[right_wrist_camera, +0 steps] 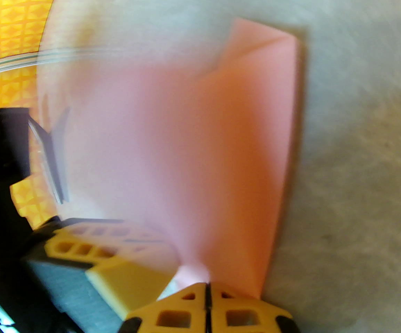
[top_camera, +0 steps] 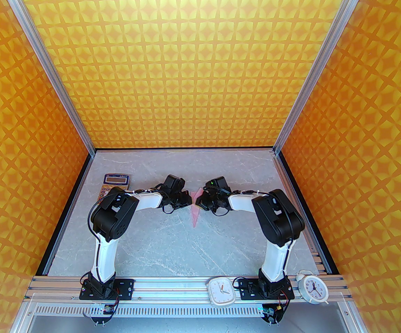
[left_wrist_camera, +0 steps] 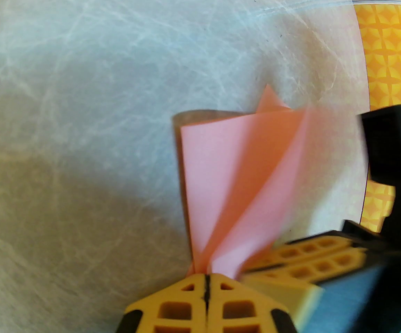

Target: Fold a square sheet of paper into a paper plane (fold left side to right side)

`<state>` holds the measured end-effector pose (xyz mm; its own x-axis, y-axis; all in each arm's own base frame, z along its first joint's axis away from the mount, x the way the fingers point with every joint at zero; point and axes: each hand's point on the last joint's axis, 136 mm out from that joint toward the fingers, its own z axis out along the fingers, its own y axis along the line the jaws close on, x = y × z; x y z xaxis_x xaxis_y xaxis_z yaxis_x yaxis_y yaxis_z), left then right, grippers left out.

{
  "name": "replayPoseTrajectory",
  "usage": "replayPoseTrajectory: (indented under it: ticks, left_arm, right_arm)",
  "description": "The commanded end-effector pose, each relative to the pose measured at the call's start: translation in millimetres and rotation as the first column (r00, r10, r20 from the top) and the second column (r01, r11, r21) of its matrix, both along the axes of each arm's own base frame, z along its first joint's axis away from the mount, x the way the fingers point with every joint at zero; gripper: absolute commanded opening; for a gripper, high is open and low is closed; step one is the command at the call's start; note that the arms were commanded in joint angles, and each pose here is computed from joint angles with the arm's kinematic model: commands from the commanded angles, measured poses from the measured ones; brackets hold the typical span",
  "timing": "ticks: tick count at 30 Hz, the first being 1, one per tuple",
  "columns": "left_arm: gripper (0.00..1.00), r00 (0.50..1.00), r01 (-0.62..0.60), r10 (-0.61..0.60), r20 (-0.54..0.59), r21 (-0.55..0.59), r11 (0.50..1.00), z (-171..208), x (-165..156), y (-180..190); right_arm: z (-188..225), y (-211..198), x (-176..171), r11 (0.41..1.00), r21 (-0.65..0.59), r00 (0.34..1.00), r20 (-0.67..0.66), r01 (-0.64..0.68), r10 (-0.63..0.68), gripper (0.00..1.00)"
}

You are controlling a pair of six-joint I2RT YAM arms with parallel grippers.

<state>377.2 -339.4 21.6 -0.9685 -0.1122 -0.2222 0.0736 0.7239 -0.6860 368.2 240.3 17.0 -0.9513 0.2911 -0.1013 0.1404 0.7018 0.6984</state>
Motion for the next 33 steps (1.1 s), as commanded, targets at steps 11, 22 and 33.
replayPoseTrajectory:
  ticks: [11,22,33]
  left_arm:
    - [0.0,0.999,0.016,-0.012,-0.052,0.077,0.997,-27,-12,6]
    - [0.01,0.999,0.018,-0.015,-0.038,0.07,0.997,-18,-11,6]
    - [0.12,0.995,-0.046,0.047,0.084,-0.022,0.999,54,-11,12]
  right_arm:
    - [18,1,5,0.999,-0.015,0.998,0.027,-0.048,0.048,0.08]
    - [-24,-9,-11,0.997,-0.066,0.997,-0.072,-0.047,0.042,0.06]
    - [-30,-18,-15,0.993,-0.119,0.996,-0.091,-0.028,0.017,0.05]
